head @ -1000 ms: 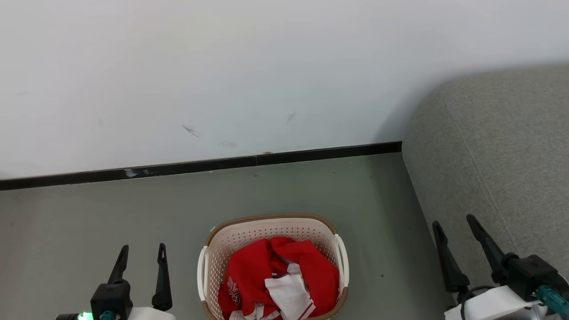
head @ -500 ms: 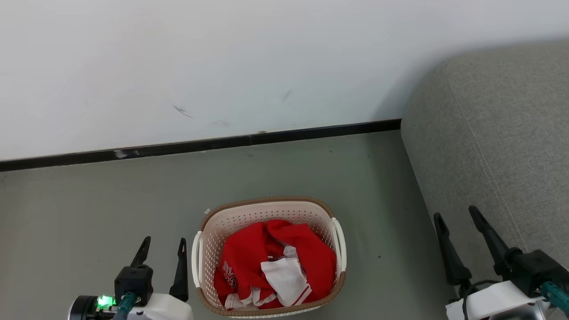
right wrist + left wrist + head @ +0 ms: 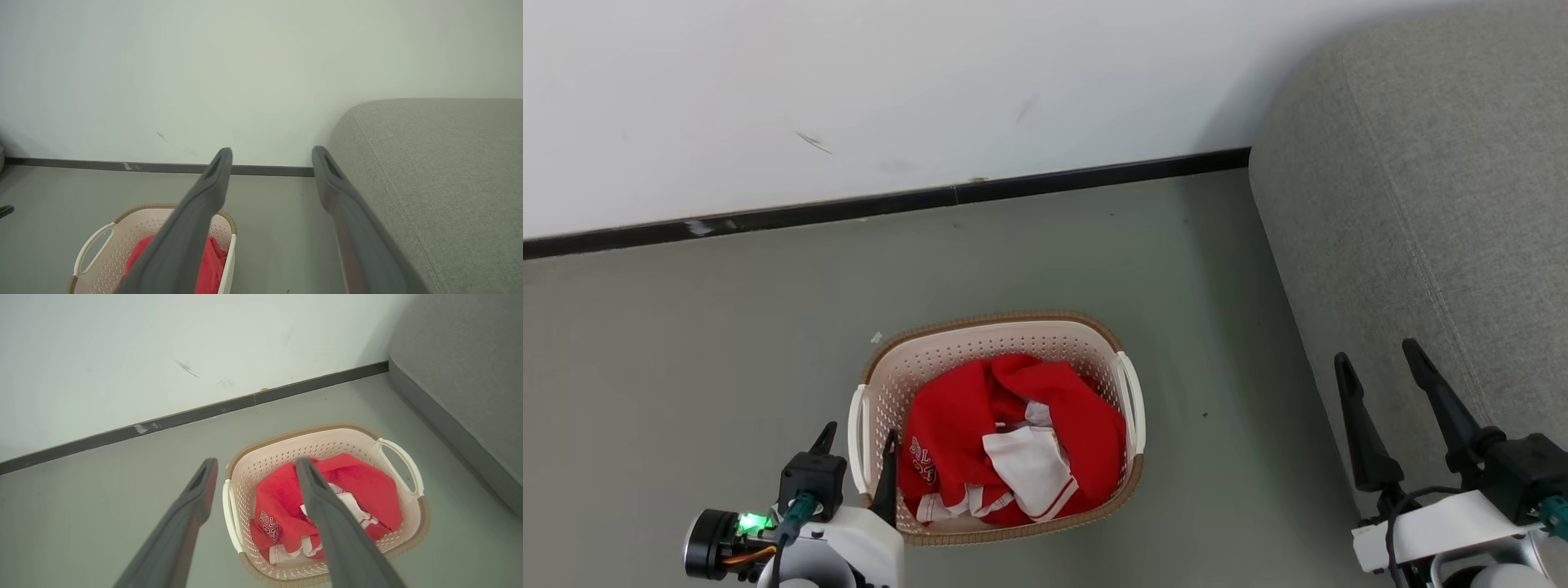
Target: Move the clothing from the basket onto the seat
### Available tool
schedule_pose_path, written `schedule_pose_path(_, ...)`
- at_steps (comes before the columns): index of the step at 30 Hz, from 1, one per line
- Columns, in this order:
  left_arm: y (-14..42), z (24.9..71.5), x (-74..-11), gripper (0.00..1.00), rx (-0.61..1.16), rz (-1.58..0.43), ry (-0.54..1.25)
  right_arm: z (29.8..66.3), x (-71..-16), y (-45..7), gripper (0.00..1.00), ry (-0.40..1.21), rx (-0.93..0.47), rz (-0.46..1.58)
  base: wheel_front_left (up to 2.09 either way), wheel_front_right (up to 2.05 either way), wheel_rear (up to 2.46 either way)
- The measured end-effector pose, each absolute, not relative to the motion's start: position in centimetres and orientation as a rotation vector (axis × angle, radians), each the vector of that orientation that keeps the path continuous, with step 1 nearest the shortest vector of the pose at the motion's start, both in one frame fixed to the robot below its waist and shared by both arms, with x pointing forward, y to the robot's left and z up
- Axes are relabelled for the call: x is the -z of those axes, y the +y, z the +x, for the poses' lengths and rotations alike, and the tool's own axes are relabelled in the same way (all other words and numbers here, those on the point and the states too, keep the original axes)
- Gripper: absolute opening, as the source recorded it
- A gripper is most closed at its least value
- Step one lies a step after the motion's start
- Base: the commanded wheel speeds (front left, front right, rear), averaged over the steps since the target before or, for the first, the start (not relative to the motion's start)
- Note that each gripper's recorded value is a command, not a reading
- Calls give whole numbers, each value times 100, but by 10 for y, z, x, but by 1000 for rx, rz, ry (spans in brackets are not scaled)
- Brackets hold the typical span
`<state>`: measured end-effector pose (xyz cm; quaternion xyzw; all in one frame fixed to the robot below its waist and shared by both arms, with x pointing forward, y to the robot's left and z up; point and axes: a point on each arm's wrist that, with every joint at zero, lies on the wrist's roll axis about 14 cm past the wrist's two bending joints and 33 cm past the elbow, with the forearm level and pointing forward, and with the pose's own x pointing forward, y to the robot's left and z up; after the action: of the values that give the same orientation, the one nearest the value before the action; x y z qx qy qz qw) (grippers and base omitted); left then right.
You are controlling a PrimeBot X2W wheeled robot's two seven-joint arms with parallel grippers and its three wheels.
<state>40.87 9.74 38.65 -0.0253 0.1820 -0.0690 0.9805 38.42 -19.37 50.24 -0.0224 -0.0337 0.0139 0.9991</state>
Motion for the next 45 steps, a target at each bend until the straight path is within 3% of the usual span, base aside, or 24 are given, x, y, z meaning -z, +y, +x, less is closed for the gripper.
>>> schedule_pose_path(24,45,429,-281,100,280,-34,660,420,-463,-218,100,18,37,-49,0,0,0)
schedule_pose_path(45,-37,465,-243,100,556,45,617,445,-426,-242,100,85,98,-38,0,0,0)
